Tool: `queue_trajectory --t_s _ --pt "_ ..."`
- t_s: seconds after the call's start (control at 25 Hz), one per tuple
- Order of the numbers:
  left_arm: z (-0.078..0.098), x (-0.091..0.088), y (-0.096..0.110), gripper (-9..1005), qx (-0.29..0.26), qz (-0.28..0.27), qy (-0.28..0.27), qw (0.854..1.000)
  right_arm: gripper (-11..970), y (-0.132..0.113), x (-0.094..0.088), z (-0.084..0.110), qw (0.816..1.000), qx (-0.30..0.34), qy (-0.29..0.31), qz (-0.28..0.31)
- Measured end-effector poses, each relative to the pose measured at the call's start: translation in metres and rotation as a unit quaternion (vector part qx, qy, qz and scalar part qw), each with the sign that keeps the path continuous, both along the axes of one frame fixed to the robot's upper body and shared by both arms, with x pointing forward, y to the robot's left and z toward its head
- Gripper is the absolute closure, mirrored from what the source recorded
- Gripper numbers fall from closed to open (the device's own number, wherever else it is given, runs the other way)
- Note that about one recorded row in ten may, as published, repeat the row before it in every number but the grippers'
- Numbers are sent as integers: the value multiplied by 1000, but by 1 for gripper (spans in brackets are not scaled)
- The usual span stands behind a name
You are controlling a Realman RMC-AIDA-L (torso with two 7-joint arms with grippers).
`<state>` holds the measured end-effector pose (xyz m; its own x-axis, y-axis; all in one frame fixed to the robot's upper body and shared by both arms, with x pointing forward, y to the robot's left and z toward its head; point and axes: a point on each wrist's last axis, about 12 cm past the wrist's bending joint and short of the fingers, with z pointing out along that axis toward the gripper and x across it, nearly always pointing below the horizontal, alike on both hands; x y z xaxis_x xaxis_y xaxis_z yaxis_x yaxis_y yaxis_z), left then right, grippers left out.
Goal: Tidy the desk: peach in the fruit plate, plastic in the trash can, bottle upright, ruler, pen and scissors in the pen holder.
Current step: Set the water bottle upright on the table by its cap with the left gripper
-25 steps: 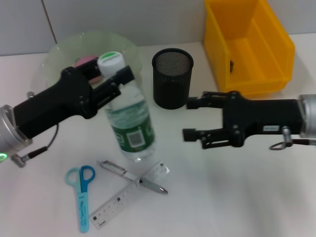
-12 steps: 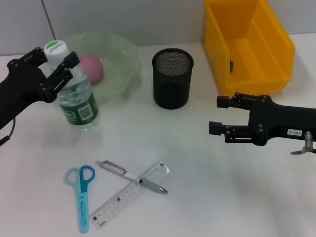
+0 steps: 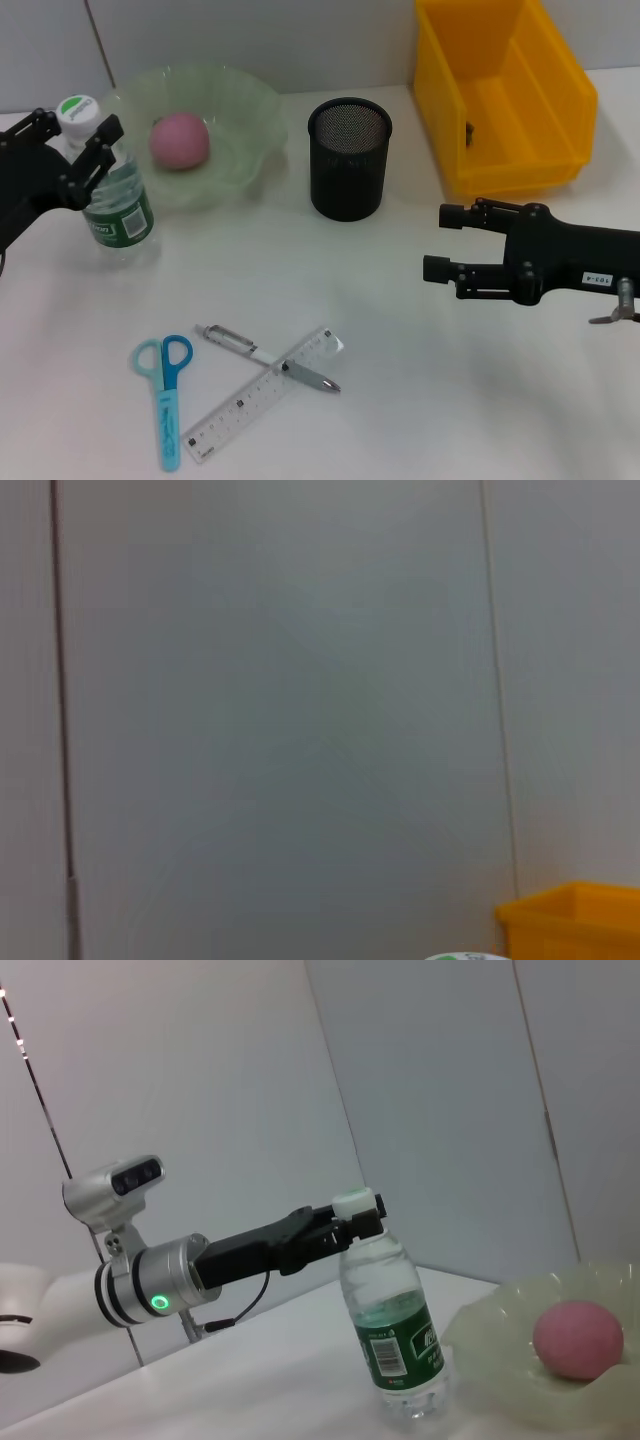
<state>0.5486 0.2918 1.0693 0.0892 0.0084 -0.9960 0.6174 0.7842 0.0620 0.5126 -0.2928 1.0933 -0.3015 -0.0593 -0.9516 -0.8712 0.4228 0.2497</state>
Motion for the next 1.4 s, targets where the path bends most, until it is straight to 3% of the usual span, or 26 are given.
queue_trajectory --t_s 0.56,1.4 --pt "-12 -3 6 485 10 43 12 999 128 1 2 0 1000 2 5 -3" --pt "-12 -2 6 469 7 51 13 999 128 3 3 0 1000 4 8 -2"
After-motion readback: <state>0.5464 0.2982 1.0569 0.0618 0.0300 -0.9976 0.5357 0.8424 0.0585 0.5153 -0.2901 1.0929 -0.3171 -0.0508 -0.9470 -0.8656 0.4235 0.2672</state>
